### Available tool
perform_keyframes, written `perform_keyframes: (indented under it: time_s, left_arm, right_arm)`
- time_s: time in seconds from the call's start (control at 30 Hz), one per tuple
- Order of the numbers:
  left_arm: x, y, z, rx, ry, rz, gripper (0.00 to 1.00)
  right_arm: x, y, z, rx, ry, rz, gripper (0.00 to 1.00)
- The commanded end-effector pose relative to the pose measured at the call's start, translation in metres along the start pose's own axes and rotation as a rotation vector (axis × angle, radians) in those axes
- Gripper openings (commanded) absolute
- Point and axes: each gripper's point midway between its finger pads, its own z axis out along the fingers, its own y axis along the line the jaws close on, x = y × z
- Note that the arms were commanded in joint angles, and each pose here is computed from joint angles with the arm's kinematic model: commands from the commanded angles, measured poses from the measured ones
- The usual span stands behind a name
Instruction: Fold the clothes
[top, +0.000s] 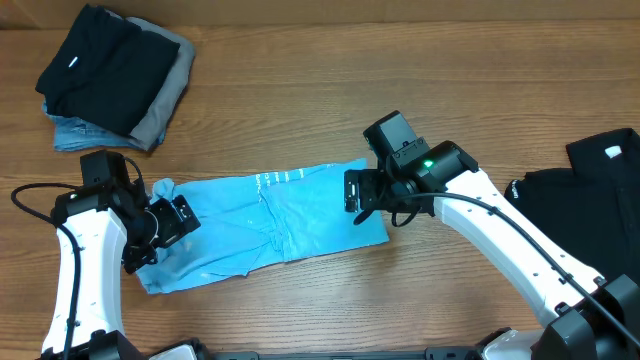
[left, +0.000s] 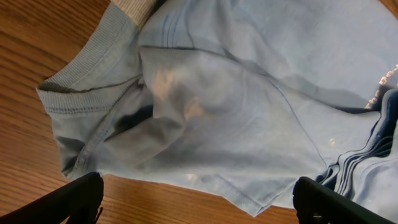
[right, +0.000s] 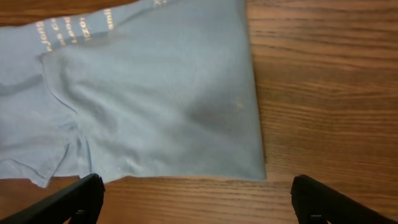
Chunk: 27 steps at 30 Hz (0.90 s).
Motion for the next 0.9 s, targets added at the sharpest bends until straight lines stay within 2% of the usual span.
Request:
perform_keyframes:
  time_s: [0.0, 0.13, 0.2, 0.33, 0.47, 0.7, 0.73, 0.8, 0.87]
  left_arm:
    - [0.010, 0.010, 0.010, -0.027, 0.029, -0.021, 1.00]
    - [0.017, 0.039, 0.032, -0.148, 0.012, -0.143, 1.00]
    - [0.013, 0.047, 0.039, -0.152, -0.019, -0.172, 1.00]
    - [-0.013, 0.035, 0.041, -0.015, -0.100, -0.057, 1.00]
    - [-0.040, 0.038, 0.036, -0.005, -0.208, -0.044, 1.00]
    - [-0.052, 0.056, 0.032, -0.115, -0.268, -0.054, 1.00]
    - [-0.056, 0.050, 0.032, -0.081, -0.279, -0.032, 1.00]
    - [-0.060, 0.032, 0.032, 0.011, -0.288, 0.112, 1.00]
    - [-0.058, 0.027, 0.036, 0.048, -0.268, 0.162, 1.00]
  right_arm:
    - [-0.003, -0.005, -0.005, 0.024, -0.013, -0.002, 1.00]
    - [0.000, -0.012, -0.005, 0.067, -0.007, -0.002, 1.00]
    - [0.001, -0.016, -0.005, 0.076, -0.002, 0.011, 1.00]
    - [0.001, -0.016, -0.006, 0.043, 0.015, 0.038, 1.00]
    - [-0.001, -0.018, -0.006, 0.024, 0.024, 0.051, 1.00]
    - [0.002, -0.021, -0.007, 0.038, 0.036, 0.053, 1.00]
    - [0.001, -0.021, -0.007, 0.036, 0.032, 0.053, 1.00]
    - [0.000, -0.020, -0.007, 0.034, 0.028, 0.052, 1.00]
    - [0.001, -0.020, -0.007, 0.034, 0.029, 0.052, 1.00]
